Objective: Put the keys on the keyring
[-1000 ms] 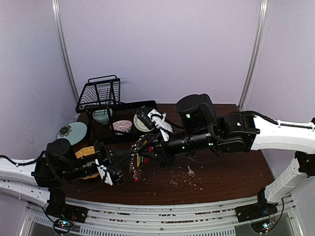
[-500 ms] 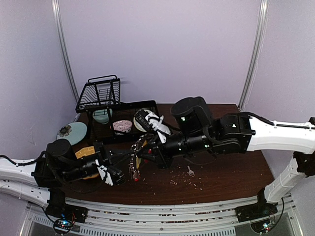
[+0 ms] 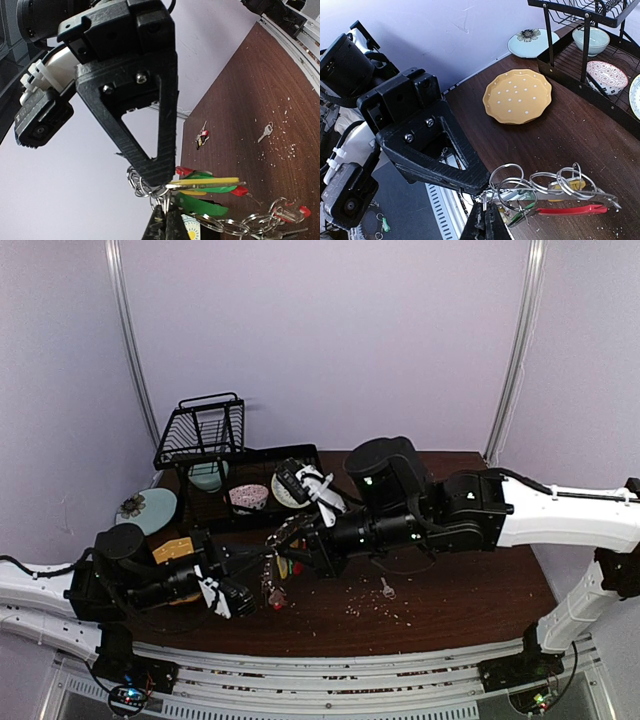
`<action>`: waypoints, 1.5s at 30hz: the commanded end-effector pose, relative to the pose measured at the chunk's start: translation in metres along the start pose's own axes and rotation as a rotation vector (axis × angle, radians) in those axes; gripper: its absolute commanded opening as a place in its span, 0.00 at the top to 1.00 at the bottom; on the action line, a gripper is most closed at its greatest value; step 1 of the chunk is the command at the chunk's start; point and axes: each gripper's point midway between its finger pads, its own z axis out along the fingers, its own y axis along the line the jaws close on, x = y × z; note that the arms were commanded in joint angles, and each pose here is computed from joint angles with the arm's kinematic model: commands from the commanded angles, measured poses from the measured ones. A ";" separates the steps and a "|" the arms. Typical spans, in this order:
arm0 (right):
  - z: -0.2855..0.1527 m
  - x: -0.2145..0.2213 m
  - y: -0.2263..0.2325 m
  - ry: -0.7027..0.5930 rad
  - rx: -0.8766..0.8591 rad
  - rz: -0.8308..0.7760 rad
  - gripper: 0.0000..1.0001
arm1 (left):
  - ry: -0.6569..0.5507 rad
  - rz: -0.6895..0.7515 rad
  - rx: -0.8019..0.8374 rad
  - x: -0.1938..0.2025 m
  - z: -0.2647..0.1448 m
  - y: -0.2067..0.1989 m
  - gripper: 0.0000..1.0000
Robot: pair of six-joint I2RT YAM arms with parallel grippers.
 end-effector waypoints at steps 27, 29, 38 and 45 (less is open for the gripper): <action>0.031 0.011 0.025 0.024 -0.173 0.066 1.00 | -0.007 -0.116 -0.150 -0.005 -0.002 0.035 1.00; 0.034 0.010 0.027 0.018 -0.180 0.070 1.00 | -0.007 -0.160 -0.174 -0.005 -0.002 0.041 1.00; 0.034 -0.002 0.031 -0.049 -0.212 0.100 1.00 | 0.022 -0.385 -0.202 -0.002 0.007 0.054 1.00; 0.026 -0.006 0.014 -0.094 -0.057 0.080 1.00 | 0.144 -0.504 -0.227 0.014 0.017 0.061 1.00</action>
